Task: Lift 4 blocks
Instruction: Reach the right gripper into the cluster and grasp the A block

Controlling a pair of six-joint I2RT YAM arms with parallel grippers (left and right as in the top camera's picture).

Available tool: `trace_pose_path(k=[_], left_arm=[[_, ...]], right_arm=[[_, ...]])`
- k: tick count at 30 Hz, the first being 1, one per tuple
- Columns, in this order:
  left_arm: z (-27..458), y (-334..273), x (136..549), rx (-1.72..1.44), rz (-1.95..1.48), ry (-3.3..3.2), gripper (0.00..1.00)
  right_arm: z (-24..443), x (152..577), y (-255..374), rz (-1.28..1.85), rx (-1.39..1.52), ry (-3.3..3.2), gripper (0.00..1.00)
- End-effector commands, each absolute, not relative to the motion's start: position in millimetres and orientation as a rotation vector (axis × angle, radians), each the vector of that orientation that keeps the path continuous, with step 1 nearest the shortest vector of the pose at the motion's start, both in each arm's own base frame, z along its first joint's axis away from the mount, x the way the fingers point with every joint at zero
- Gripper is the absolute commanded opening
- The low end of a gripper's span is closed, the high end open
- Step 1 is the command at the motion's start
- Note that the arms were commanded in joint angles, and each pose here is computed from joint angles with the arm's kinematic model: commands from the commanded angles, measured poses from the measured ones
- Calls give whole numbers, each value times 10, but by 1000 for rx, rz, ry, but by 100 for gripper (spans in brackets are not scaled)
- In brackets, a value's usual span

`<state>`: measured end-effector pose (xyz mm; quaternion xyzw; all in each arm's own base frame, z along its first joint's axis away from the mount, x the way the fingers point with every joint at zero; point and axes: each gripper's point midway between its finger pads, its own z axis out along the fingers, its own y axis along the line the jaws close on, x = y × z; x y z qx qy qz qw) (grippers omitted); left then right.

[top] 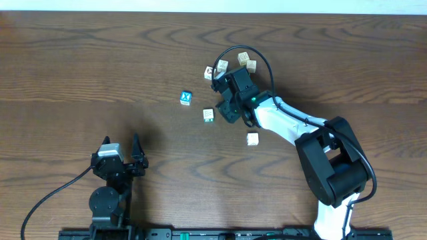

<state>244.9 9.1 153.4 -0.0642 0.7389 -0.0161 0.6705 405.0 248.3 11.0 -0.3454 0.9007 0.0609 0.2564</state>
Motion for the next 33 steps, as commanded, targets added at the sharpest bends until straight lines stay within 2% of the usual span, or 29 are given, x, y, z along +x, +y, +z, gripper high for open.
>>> trace_pose_path(k=[1,10,14,23,33], left_arm=[[1361,125,2434,-161,-19,1720,73],[1361,125,2434,-161,-19,1720,73],[1361,125,2434,-161,-18,1720,73],[1361,125,2434,-161,-19,1720,73],[1361,125,2434,-161,-19,1720,73]], right_arm=[[118,4037,2553,176,-949,2441,52],[110,4030,2541,171,-948,2448,34],[112,4079,2464,126,-845,2479,27],[265,4046,2389,103,-789,2500,21],[1059,4055,2107,-14,-617,2420,20]])
